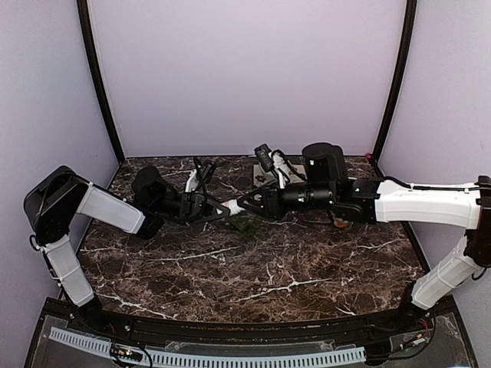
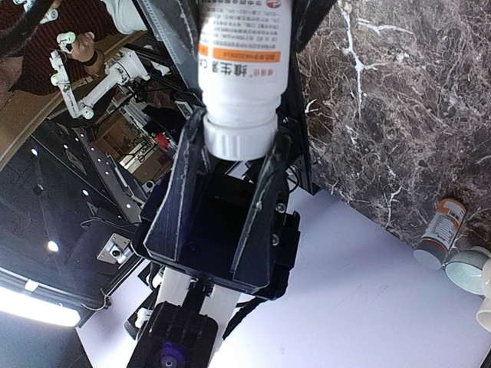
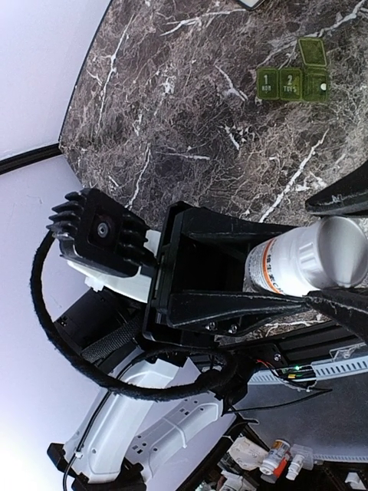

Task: Sort the pills into containers
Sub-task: Close the lid of the pill bottle on the pill bottle.

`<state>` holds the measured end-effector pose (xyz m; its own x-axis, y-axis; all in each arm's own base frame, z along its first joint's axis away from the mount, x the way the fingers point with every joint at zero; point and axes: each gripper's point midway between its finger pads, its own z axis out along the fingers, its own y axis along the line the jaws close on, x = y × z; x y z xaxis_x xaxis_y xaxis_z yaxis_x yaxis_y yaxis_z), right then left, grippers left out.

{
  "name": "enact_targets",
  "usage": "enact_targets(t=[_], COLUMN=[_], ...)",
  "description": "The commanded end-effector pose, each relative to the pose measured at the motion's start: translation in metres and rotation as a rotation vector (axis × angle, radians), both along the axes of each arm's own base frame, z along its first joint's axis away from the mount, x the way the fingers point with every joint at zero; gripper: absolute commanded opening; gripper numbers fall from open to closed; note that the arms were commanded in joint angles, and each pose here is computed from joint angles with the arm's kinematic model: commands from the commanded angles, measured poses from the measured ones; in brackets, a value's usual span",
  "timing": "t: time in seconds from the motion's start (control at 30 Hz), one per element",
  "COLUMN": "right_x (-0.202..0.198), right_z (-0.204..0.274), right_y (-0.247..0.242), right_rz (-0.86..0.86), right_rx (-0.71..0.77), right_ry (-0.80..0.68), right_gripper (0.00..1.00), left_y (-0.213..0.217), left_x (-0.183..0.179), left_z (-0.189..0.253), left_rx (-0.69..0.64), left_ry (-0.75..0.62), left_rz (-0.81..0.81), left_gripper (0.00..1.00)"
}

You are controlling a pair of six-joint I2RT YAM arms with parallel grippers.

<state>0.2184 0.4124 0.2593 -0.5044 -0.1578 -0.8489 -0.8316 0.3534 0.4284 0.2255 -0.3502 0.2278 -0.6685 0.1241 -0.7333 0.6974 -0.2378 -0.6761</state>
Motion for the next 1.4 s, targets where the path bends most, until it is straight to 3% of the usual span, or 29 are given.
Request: enact_targets(t=[0.0, 0.77, 1.37], right_x=[-0.005, -0.022, -0.027], right_z=[0.010, 0.010, -0.003], right_y=[0.011, 0.023, 0.037], right_rz=[0.034, 0.100, 0.057], right_rx=[0.048, 0.070, 0.015], right_ry=[-0.017, 0.013, -0.019], right_gripper=[0.06, 0.06, 0.05], left_y=[0.001, -0.003, -0.016], left_x=[-0.007, -0.005, -0.012], left_z=[0.029, 0.035, 0.046], left_rx=[-0.068, -0.071, -0.087], left_ry=[-0.078, -0.080, -0.102], left_rz=[-0.034, -0.037, -0.047], left_gripper=[0.00, 0.00, 0.00])
